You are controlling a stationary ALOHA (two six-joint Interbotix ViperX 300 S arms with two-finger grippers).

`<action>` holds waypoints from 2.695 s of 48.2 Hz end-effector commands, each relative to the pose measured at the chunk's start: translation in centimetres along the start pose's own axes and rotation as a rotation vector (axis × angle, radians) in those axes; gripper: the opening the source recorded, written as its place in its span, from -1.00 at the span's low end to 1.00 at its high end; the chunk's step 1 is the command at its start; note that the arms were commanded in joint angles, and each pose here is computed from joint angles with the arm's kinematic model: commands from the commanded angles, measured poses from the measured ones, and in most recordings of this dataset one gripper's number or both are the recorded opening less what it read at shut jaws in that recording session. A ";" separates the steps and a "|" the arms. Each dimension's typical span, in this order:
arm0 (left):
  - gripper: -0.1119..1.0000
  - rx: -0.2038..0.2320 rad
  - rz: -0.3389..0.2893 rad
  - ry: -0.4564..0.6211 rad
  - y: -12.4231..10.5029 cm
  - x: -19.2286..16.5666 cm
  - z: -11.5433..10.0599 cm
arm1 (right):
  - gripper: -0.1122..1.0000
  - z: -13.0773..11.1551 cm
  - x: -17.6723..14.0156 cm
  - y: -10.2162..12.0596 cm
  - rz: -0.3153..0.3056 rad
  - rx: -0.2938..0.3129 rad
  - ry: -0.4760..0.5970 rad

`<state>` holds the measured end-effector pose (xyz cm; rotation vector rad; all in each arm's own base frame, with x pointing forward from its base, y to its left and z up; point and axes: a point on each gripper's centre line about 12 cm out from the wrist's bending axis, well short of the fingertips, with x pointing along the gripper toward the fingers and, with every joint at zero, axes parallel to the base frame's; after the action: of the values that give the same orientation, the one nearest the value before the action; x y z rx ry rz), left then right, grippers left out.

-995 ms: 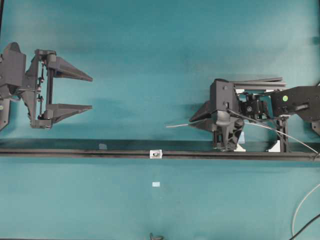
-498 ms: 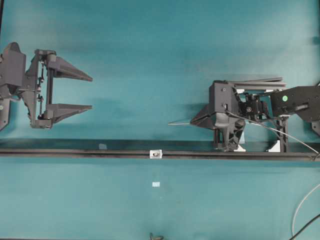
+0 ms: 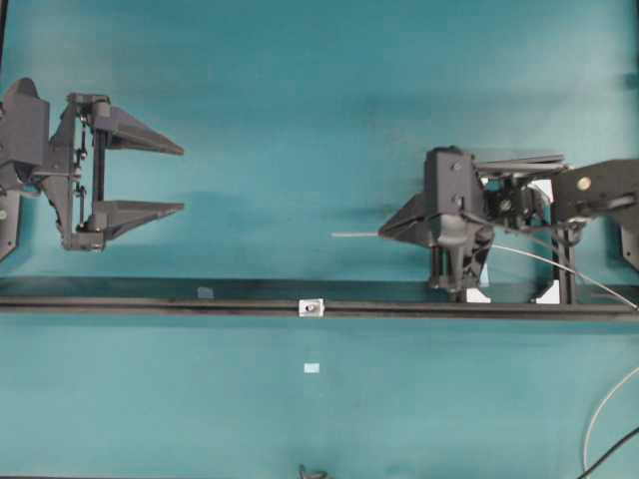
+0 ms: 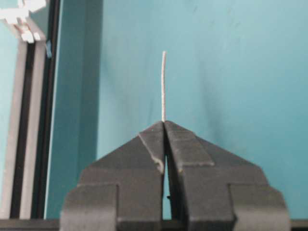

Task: Insert the wire through the hole in the metal fitting marked with a red label.
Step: 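Close the right gripper on the white wire, then carry the wire left along the rail toward the white bracket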

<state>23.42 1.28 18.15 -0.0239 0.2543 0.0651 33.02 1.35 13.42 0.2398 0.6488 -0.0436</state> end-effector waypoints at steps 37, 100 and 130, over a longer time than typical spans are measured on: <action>0.12 -0.003 -0.030 -0.098 -0.7 -1.0 2.9 | -0.82 3.2 -4.7 0.6 0.031 -0.048 -0.141; 0.14 0.036 -0.244 -0.037 -7.4 3.3 0.2 | -0.82 -2.5 -2.6 7.7 0.067 0.110 -0.231; 0.12 -0.002 -0.287 -0.024 -9.9 6.6 -2.7 | -0.82 -3.6 -0.7 8.8 0.037 0.086 -0.201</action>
<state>29.29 -7.87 13.23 -0.0539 0.2623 -0.2101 30.82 10.38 12.07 0.3158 0.4744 -0.0667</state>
